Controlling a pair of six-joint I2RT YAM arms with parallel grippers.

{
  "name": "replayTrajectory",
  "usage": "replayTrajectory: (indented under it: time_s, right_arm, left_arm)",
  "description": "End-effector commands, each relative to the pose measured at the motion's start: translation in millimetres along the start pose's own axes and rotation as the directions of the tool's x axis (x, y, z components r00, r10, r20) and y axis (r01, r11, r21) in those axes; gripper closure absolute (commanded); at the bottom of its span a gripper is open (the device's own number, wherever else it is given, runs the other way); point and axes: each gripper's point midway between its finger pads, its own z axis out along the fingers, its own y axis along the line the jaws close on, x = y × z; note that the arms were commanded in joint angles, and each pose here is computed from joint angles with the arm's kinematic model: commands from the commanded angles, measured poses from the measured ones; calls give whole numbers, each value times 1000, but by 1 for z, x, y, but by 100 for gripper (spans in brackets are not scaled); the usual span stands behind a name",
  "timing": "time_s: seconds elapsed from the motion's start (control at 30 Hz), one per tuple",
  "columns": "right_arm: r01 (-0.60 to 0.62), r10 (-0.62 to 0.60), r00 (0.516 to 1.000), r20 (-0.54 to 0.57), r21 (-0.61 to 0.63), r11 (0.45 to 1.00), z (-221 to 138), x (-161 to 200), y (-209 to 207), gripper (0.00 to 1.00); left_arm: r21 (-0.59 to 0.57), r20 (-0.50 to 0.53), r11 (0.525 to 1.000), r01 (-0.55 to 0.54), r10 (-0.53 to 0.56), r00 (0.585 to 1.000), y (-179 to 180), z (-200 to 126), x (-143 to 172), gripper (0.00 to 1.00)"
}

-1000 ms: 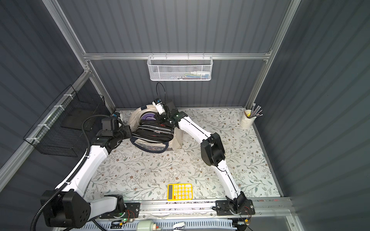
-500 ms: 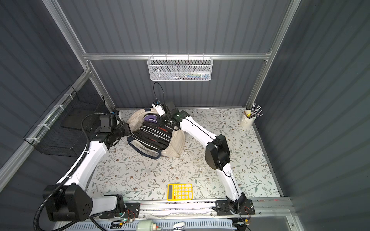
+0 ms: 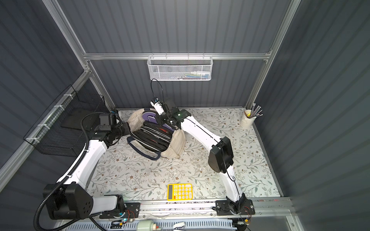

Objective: Remove the ping pong set from the canvas bag
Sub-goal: Pick up the ping pong set from the canvas bag.

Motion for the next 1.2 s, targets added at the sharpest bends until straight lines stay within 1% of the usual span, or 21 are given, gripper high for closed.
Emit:
replayTrajectory:
  time_s: [0.0,0.23,0.43,0.6,0.67,0.77,0.87,0.93,0.97,1.03,1.17]
  right_arm:
    - [24,-28,975,221,19,1000,-75,-82,8,100]
    - [-16,-1,958,286,57,998,-124,-108,4,100]
    - [-69,38,931,363,75,995,-174,-129,-1,100]
    - [-141,81,915,394,126,982,-209,-132,-20,100]
    - [-182,111,907,407,140,973,-222,-129,-31,100]
    - [-274,190,882,431,143,951,-241,-119,-54,100]
    - [-375,275,846,456,144,916,-256,-102,-82,100]
    - [-443,327,818,473,155,883,-263,-87,-105,100]
    - [-469,352,811,467,159,869,-263,-77,-113,100]
    - [-526,398,776,489,154,837,-265,-63,-136,100]
    - [-617,495,721,485,126,776,-248,-32,-173,100]
  left_arm:
    - [-27,-4,999,25,-26,1000,5,-4,-6,100]
    - [-49,-10,998,41,-42,999,7,-3,-11,100]
    - [-73,-17,997,36,-37,999,11,-1,-9,100]
    - [-111,-14,993,28,-30,999,18,-3,-7,100]
    - [-138,-3,990,28,-29,1000,23,-7,-9,100]
    - [-189,8,982,26,-25,1000,32,-13,-11,100]
    - [-219,9,975,32,-30,999,37,-18,-11,100]
    - [-228,9,973,38,-37,999,38,-21,-12,100]
    - [-233,9,972,39,-38,999,39,-22,-12,100]
    - [-250,12,967,46,-45,999,41,-26,-14,100]
    - [-269,29,962,53,-47,998,42,-37,-23,100]
